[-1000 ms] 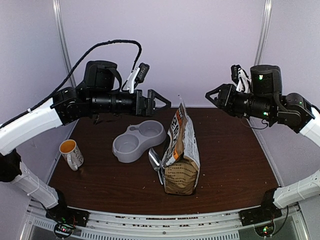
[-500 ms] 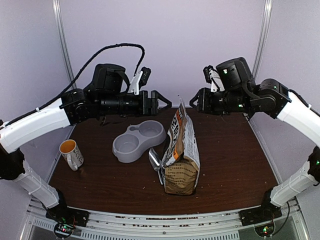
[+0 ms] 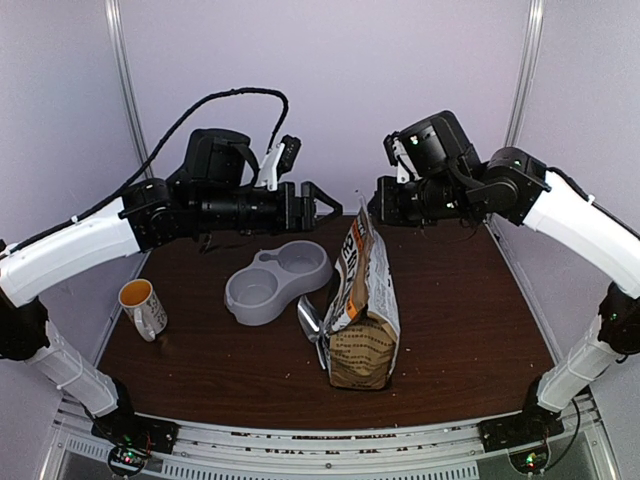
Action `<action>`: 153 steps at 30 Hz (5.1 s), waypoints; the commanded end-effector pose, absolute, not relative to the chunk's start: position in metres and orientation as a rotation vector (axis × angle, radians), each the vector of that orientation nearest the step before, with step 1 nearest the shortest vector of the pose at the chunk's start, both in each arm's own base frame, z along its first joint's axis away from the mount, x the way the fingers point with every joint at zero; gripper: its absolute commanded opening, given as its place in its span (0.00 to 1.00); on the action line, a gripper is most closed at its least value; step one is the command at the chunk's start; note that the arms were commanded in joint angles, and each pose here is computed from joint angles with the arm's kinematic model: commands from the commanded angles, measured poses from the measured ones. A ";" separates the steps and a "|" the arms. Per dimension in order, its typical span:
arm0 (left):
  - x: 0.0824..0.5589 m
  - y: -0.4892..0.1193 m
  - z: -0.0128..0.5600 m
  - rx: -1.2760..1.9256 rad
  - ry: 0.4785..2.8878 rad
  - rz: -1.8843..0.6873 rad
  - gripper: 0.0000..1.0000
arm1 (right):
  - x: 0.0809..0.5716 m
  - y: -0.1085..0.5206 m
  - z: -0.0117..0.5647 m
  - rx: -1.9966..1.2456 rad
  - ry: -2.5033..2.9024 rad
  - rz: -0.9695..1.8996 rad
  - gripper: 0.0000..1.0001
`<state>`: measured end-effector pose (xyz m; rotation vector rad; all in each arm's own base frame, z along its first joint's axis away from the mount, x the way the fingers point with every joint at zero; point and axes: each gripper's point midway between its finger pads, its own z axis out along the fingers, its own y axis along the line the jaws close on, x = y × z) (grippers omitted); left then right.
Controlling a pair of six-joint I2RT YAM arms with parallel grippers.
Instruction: Serve the pet food
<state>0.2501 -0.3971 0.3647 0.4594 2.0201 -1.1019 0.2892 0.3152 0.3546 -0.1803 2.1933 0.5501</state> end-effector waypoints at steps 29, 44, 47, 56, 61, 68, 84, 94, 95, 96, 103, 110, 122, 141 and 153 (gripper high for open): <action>0.245 -0.386 0.383 0.434 1.946 -1.127 0.75 | 0.303 0.321 0.336 -0.199 2.220 0.383 0.20; 0.242 -0.385 0.383 0.437 1.942 -1.139 0.73 | 0.307 0.319 0.345 -0.182 2.186 0.342 0.28; 0.242 -0.384 0.383 0.431 1.941 -1.142 0.72 | 0.307 0.317 0.350 -0.175 2.175 0.343 0.28; 0.242 -0.384 0.383 0.430 1.936 -1.148 0.67 | 0.310 0.311 0.370 -0.172 2.133 0.321 0.30; 0.242 -0.384 0.384 0.428 1.934 -1.149 0.67 | 0.313 0.313 0.364 -0.188 2.149 0.279 0.29; 0.242 -0.382 0.384 0.425 1.934 -1.147 0.67 | 0.317 0.319 0.354 -0.211 2.170 0.243 0.26; 0.242 -0.381 0.384 0.423 1.931 -1.143 0.67 | 0.321 0.319 0.359 -0.191 2.162 0.234 0.20; 0.240 -0.380 0.385 0.426 1.930 -1.146 0.67 | 0.319 0.321 0.366 -0.183 2.151 0.271 0.19; 0.240 -0.380 0.386 0.427 1.930 -1.149 0.67 | 0.319 0.320 0.365 -0.183 2.152 0.265 0.18; 0.240 -0.380 0.386 0.428 1.930 -1.148 0.67 | 0.320 0.320 0.364 -0.183 2.155 0.255 0.18; 0.239 -0.379 0.386 0.428 1.928 -1.149 0.67 | 0.323 0.316 0.357 -0.174 2.167 0.209 0.15; 0.239 -0.380 0.387 0.431 1.927 -1.155 0.67 | 0.327 0.317 0.348 -0.177 2.188 0.189 0.12; 0.240 -0.381 0.386 0.431 1.928 -1.150 0.67 | 0.330 0.316 0.336 -0.176 2.223 0.167 0.09; 0.285 -0.432 0.389 0.483 1.884 -1.259 0.67 | 0.320 0.310 0.338 -0.120 2.200 0.545 0.00; 0.295 -0.458 0.363 0.545 1.962 -1.262 0.67 | 0.321 0.316 0.336 -0.114 2.177 0.737 0.00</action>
